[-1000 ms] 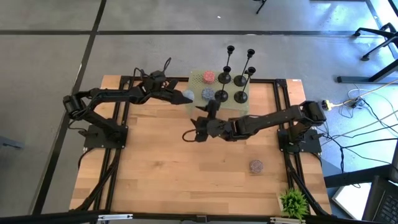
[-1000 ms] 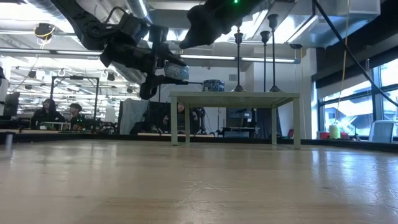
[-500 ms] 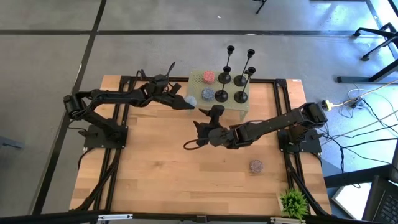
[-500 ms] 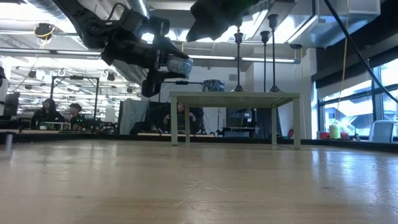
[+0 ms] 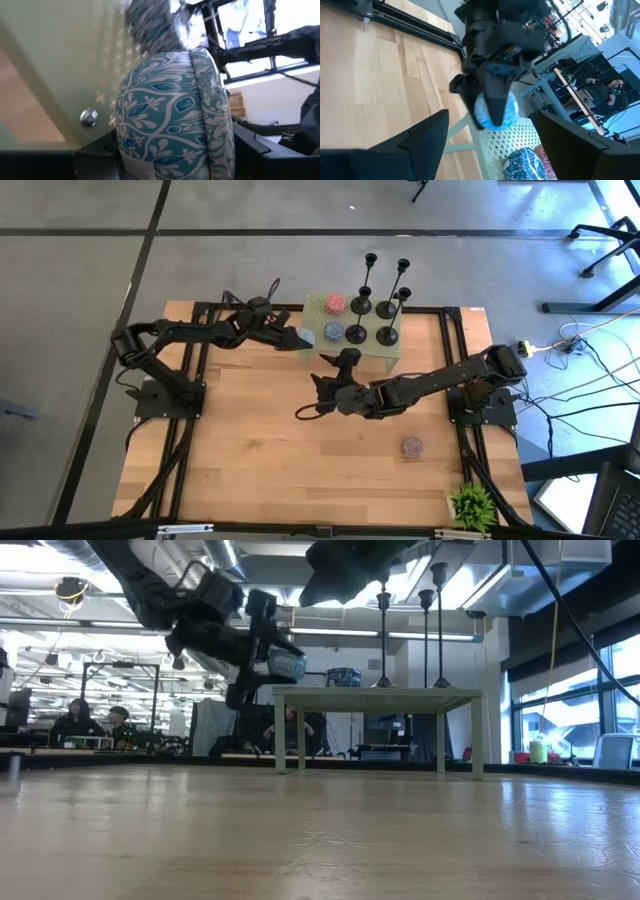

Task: Pick & Place candle stick holders
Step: Put the blue scented candle on the shelf

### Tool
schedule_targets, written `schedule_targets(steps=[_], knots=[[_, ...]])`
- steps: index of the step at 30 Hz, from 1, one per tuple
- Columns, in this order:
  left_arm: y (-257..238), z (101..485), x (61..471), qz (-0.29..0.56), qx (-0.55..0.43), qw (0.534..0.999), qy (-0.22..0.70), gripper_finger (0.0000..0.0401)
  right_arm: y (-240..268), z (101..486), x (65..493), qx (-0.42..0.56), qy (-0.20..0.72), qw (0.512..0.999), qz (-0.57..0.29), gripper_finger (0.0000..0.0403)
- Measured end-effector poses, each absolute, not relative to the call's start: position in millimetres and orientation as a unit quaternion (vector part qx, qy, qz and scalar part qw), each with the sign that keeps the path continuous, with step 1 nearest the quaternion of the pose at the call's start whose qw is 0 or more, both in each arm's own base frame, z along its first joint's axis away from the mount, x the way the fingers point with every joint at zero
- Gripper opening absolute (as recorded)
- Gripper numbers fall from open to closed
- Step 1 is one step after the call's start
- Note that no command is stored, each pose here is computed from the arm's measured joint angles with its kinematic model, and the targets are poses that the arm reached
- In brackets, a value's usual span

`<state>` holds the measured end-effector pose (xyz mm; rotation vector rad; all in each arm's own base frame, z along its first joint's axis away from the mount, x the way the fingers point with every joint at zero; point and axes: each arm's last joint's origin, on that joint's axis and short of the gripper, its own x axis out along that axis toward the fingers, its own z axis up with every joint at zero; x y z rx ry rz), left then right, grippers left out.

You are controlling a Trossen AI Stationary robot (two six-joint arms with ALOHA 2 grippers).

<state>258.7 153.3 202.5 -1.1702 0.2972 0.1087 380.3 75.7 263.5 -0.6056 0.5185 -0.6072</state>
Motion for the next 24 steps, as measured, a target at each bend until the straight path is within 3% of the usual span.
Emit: schedule_targets(steps=[6,17,24], knots=[[158.6,188.0,268.1,0.002,-0.590,0.794,0.145,0.0212,75.7,263.6,380.4,-0.290,0.249,0.877,-0.291,0.0301],[168.7,188.7,263.7,0.011,-0.601,0.789,0.126,0.0213,75.7,263.6,380.2,-0.291,0.249,0.877,-0.291,0.0301],[170.5,189.6,262.8,0.010,-0.600,0.790,0.122,0.0236,75.7,263.6,380.2,-0.291,0.249,0.877,-0.291,0.0301]])
